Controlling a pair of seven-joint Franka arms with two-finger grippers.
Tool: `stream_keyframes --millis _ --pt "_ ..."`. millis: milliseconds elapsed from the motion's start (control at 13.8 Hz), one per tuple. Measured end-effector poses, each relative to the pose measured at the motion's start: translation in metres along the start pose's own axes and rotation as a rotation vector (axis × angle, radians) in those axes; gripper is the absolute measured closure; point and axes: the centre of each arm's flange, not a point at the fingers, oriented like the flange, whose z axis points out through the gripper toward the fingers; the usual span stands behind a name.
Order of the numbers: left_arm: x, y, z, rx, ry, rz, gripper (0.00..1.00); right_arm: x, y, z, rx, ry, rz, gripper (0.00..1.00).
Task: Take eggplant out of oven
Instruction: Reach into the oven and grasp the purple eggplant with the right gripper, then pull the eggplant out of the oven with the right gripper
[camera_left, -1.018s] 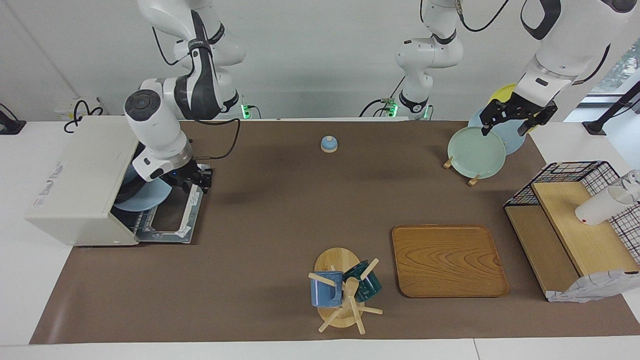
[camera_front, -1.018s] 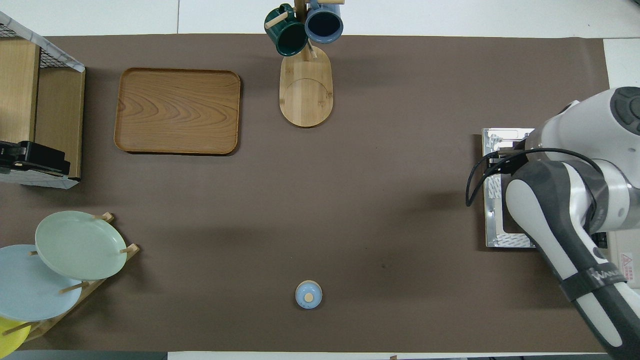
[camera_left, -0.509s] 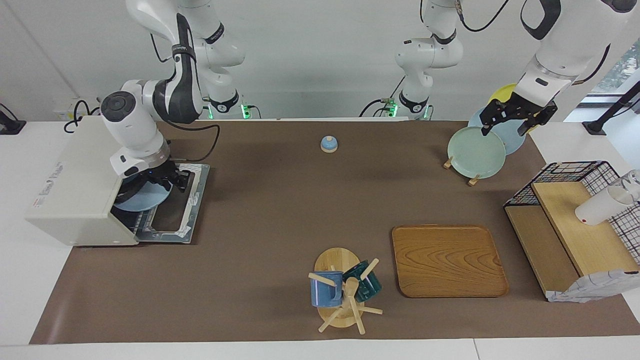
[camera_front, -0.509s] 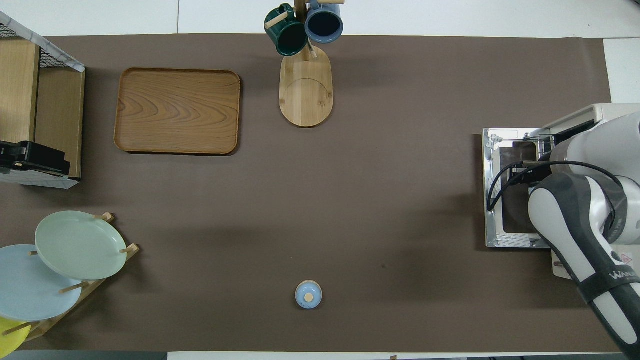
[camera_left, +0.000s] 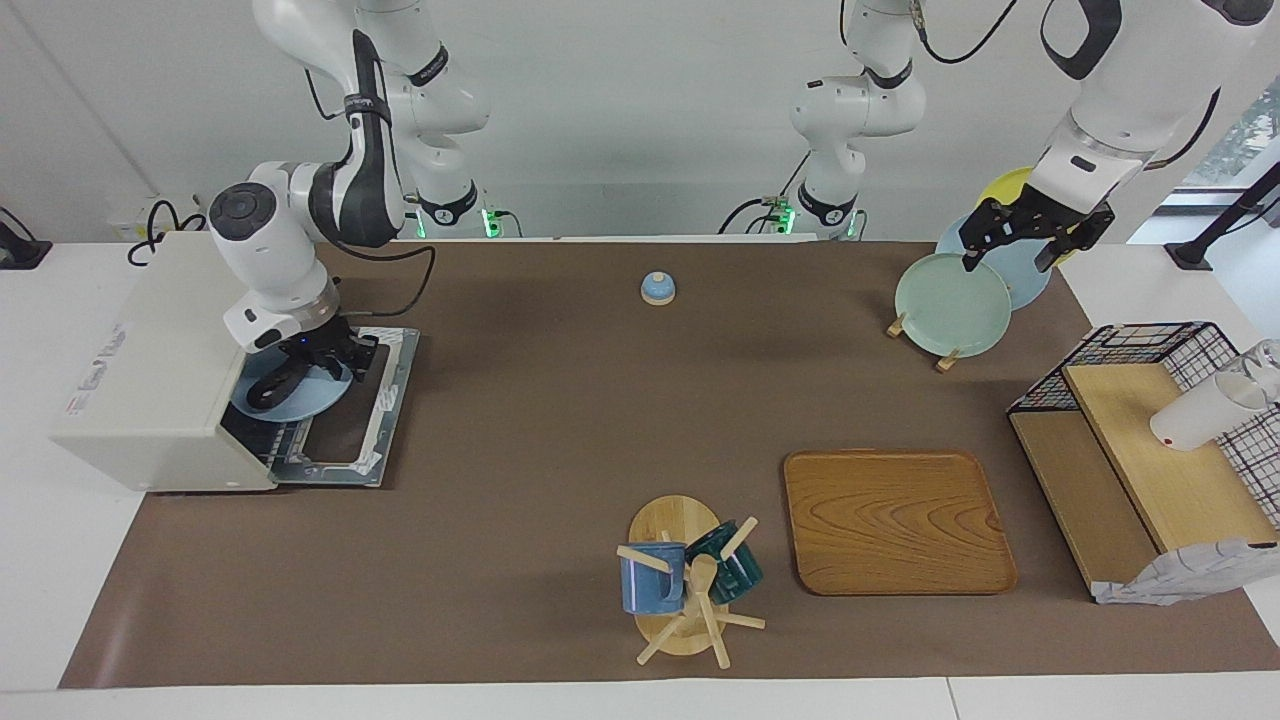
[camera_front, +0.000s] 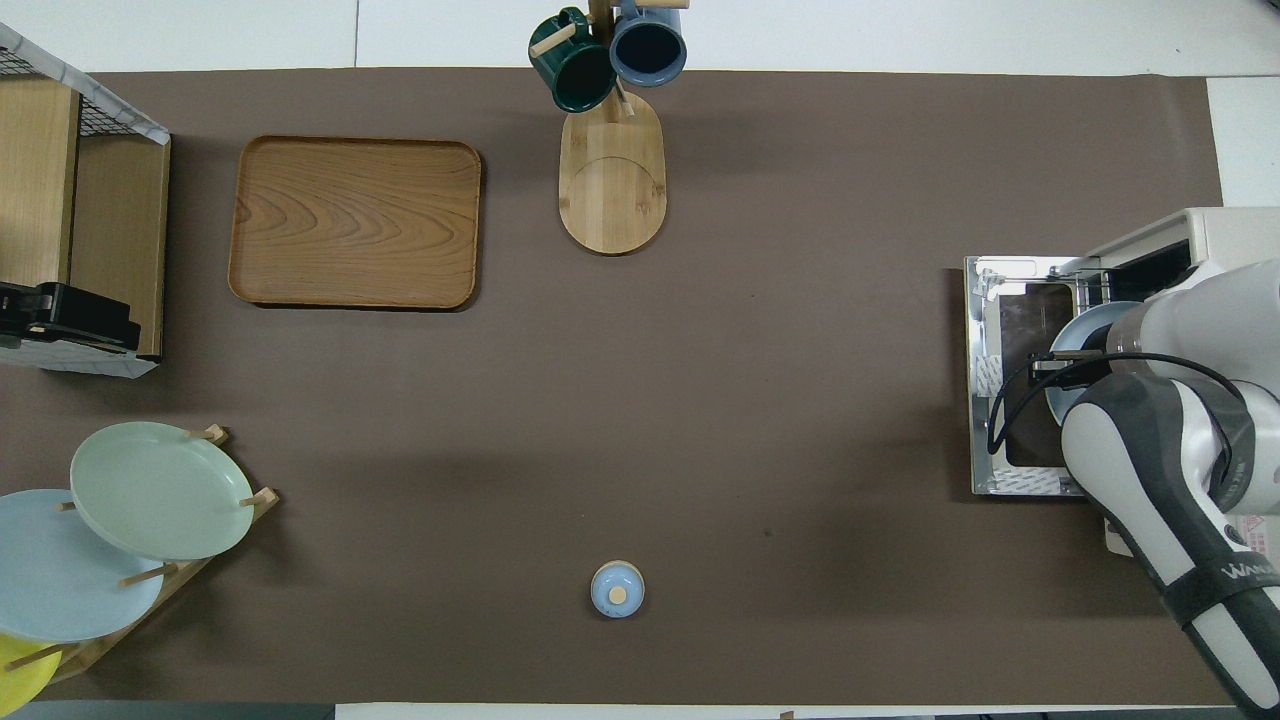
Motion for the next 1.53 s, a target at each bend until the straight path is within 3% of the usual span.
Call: stream_keyframes --millis 145,218,364,655,873,1091,1527 --pt "0.0 0.0 0.0 0.0 0.0 0.0 0.0 0.0 0.002 0.001 -0.003 -0.002 0.0 0.65" --pt "0.0 0.0 0.0 0.0 0.0 0.0 0.0 -0.001 0.003 0.001 -0.004 -0.002 -0.01 0.7" --pt "0.0 0.0 0.0 0.0 0.0 0.0 0.0 -0.001 0.003 0.0 -0.025 -0.003 -0.085 0.94" --pt "0.0 0.0 0.0 0.0 0.0 0.0 0.0 0.011 -0.047 -0.05 -0.101 -0.045 -0.241 0.97" --pt "0.0 0.0 0.0 0.0 0.0 0.0 0.0 0.024 -0.131 -0.107 -0.126 -0.028 -0.329 0.97" --pt "0.0 0.0 0.0 0.0 0.0 0.0 0.0 0.018 -0.234 -0.13 -0.144 0.005 -0.282 0.97" --pt "0.0 0.0 0.0 0.0 0.0 0.0 0.0 -0.026 -0.495 -0.096 -0.178 0.066 -0.095 0.97"
